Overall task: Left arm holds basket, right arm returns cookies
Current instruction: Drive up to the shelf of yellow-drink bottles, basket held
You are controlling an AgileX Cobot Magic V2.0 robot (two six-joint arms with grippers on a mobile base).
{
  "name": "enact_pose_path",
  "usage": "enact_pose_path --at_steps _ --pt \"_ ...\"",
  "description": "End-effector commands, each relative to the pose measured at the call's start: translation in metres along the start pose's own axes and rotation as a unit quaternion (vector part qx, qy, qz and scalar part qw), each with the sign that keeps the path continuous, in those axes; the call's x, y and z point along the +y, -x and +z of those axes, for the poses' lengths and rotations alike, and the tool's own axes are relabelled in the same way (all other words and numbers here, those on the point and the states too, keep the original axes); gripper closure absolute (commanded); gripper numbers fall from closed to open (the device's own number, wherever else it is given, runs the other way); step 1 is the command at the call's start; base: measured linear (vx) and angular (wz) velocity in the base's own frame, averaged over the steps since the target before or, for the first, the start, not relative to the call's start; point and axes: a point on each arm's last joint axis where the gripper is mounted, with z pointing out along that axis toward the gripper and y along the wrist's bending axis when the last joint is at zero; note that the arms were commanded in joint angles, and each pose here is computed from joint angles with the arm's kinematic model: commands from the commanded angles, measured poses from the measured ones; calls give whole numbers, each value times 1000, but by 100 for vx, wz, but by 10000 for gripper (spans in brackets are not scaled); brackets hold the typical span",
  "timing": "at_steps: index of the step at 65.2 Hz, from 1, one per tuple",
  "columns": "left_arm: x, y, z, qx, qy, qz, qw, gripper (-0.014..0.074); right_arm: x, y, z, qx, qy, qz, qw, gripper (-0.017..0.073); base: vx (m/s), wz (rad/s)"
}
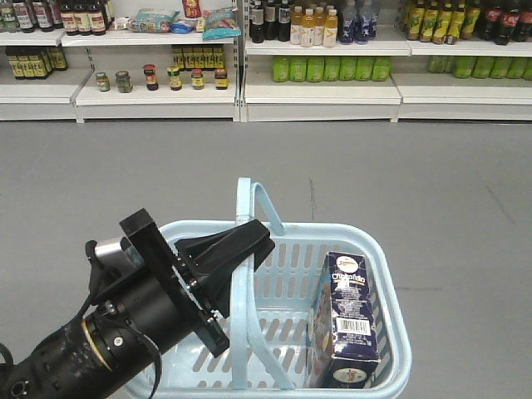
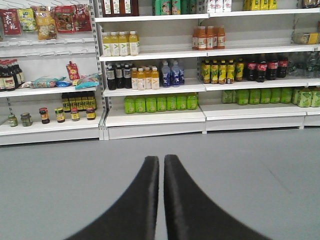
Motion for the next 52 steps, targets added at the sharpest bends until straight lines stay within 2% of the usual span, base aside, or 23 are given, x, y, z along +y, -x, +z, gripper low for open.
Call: enact_pose_path --at_steps 1,52 --pt "-38 -11 -2 46 -162 -2 986 594 0 1 0 -33 0 -3 999 565 56 1" --pt "-38 -11 -2 46 -162 -2 986 594 0 1 0 -33 0 -3 999 565 55 -1"
